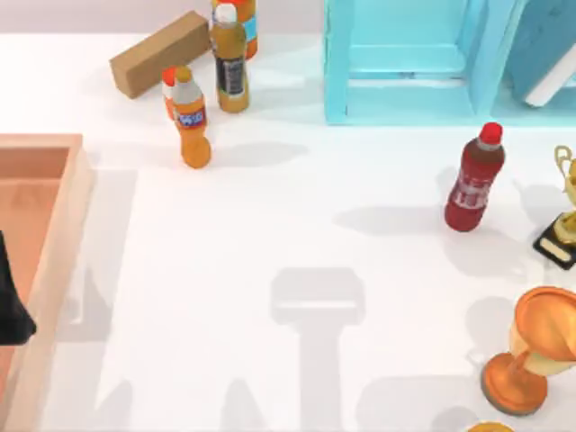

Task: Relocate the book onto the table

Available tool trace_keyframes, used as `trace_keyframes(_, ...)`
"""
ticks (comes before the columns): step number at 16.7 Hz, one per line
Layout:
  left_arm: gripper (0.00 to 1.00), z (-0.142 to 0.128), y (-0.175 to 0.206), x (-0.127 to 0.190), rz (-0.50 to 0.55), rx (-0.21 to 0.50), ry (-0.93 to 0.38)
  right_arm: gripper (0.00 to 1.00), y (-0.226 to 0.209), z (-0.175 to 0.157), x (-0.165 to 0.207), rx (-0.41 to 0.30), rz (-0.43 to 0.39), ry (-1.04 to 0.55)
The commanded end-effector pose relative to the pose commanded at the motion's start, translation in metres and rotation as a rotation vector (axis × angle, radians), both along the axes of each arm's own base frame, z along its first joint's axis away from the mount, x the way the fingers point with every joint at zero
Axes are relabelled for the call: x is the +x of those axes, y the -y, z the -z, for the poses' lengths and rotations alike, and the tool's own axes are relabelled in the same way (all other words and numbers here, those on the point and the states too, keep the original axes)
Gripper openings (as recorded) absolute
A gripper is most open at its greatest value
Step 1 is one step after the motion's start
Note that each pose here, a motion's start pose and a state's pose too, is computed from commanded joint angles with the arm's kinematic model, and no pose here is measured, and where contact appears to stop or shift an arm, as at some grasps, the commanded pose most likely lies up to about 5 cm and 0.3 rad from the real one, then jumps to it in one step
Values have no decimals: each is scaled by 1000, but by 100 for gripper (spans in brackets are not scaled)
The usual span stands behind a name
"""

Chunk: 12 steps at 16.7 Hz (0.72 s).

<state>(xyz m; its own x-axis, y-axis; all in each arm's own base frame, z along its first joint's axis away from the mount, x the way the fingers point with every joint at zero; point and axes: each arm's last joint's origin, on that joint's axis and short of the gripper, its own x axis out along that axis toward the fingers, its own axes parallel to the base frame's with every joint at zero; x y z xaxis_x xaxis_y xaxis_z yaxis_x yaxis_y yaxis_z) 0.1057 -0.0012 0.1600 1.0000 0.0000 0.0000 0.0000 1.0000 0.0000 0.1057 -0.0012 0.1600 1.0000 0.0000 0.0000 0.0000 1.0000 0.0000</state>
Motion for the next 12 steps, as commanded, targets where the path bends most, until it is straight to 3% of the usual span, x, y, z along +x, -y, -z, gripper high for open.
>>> trace_keyframes(7, 100, 0, 0, 0, 0, 0, 0, 100, 2, -47, 2, 12, 15, 97)
trace_keyframes(12, 100, 0, 0, 0, 0, 0, 0, 100, 6, -109, 47, 62, -4, 115)
